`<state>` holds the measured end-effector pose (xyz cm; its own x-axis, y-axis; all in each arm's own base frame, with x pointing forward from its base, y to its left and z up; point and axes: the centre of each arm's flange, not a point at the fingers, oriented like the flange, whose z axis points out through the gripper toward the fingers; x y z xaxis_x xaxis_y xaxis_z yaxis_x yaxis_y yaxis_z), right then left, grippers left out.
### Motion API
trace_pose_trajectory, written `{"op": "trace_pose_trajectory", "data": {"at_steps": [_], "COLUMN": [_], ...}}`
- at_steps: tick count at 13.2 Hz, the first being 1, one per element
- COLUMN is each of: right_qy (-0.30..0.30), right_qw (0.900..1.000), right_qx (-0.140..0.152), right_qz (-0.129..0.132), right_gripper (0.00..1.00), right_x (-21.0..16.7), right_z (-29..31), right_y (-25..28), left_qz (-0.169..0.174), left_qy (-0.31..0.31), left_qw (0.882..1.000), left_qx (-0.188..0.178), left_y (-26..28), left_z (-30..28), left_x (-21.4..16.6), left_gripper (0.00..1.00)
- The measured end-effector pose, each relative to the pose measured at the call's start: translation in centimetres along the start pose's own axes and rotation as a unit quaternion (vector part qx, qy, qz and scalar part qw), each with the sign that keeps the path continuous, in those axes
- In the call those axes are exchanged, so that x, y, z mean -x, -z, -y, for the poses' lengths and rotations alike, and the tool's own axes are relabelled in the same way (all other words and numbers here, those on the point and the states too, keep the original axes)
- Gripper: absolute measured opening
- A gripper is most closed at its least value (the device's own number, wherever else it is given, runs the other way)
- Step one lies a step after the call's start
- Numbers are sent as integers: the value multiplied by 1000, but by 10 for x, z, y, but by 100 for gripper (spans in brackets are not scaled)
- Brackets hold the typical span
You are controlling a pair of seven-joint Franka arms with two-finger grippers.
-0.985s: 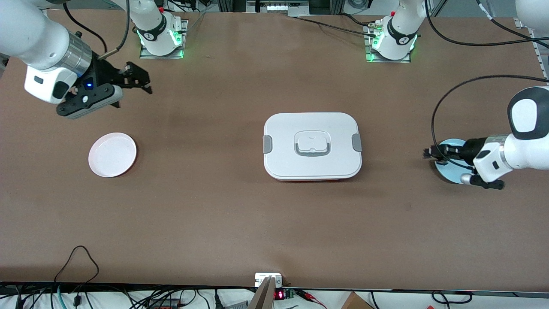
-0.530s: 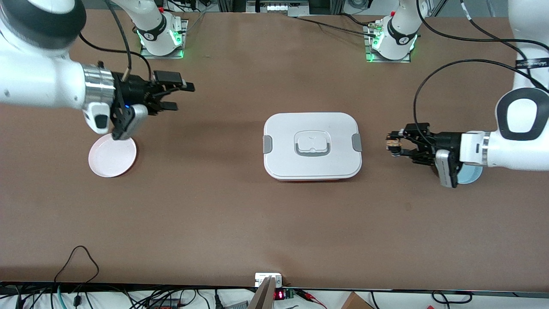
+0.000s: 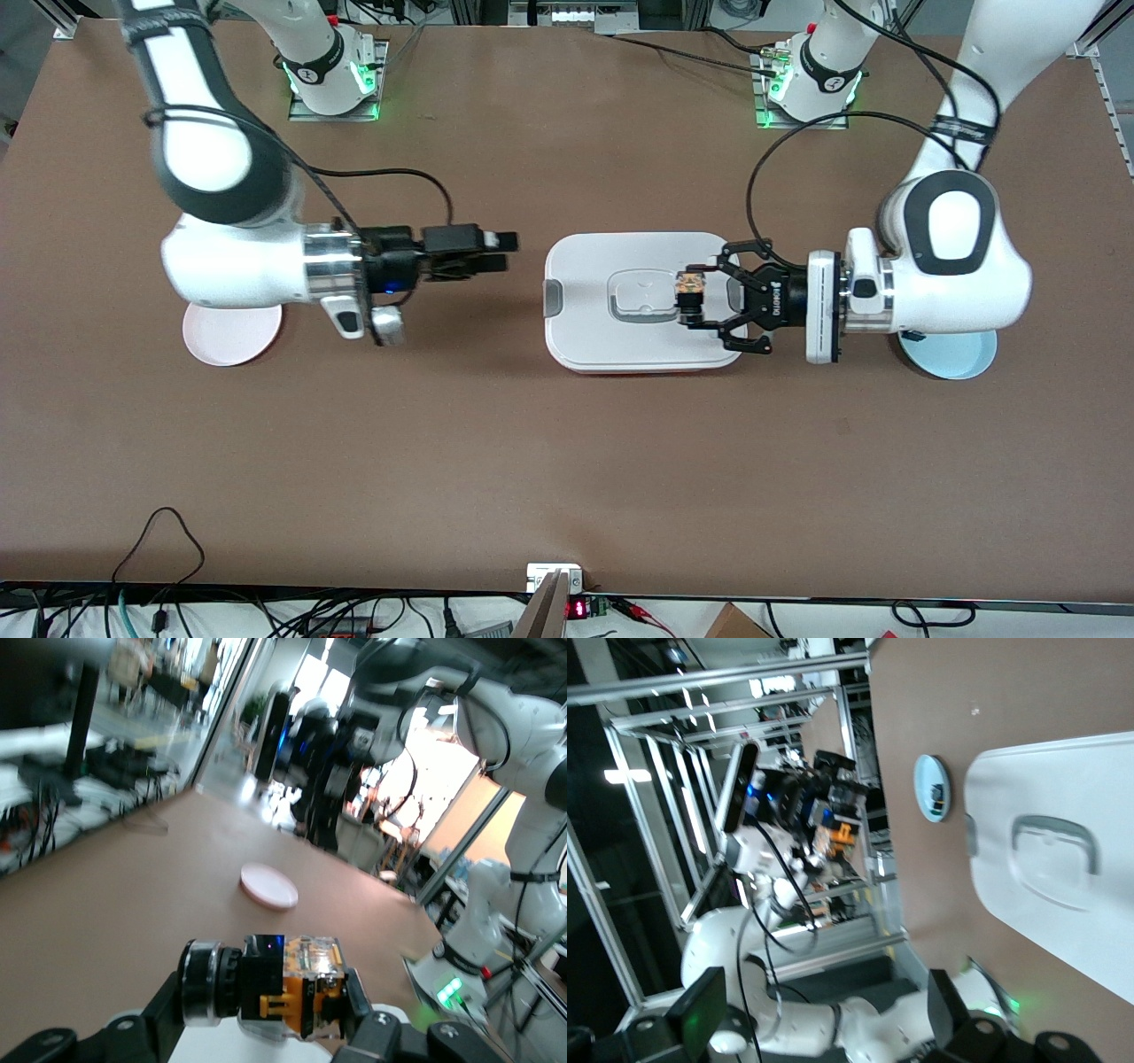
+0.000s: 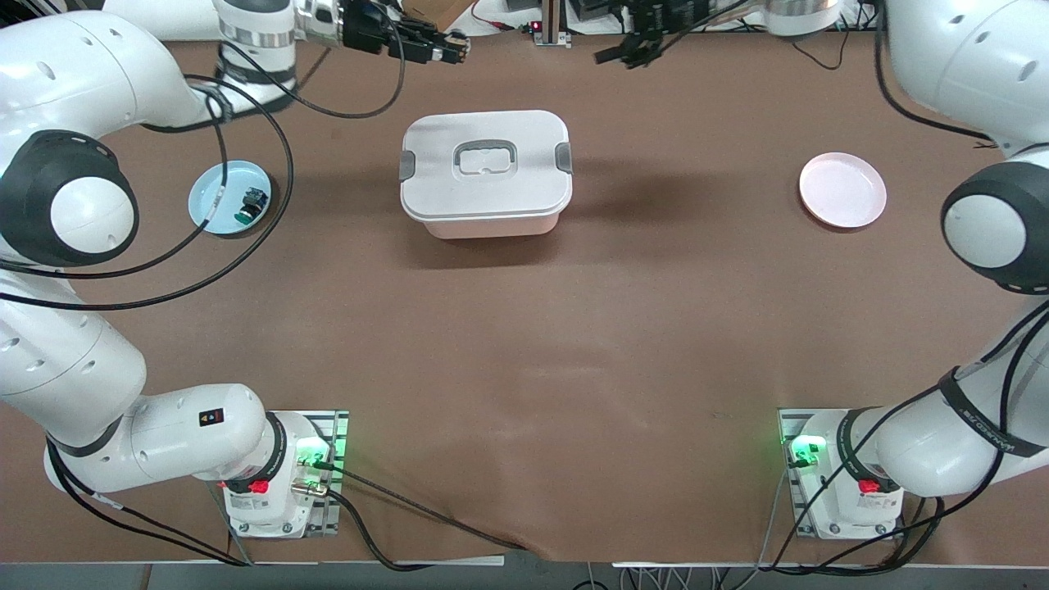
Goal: Transfer orange switch to right arm and place
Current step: 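Grasp the switch with the right gripper from the left gripper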
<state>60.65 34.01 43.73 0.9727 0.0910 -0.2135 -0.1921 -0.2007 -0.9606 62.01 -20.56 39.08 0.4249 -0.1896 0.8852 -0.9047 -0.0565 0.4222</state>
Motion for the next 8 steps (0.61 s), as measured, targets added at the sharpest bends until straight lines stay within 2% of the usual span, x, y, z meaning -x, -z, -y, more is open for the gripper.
{"op": "trace_pose_trajectory", "data": {"at_steps": [2, 5, 8], "right_qy": [-27, -42, -47], "right_qw": [999, 997, 996], "right_qx": [-32, -66, -62], "right_qz": [-7, -19, -40], "right_gripper": [100, 100, 99], "right_x": [4, 1, 3], "right_z": [-8, -22, -34], "right_y": [-37, -57, -79], "left_qz": [-26, -26, -27], "left_qy": [-27, -40, -43], "left_qw": [999, 999, 999], "left_qx": [6, 10, 9], "left_y": [-22, -47, -57], "left_z": [-8, -22, -27], "left_x": [8, -1, -5], "left_gripper": [73, 73, 73]}}
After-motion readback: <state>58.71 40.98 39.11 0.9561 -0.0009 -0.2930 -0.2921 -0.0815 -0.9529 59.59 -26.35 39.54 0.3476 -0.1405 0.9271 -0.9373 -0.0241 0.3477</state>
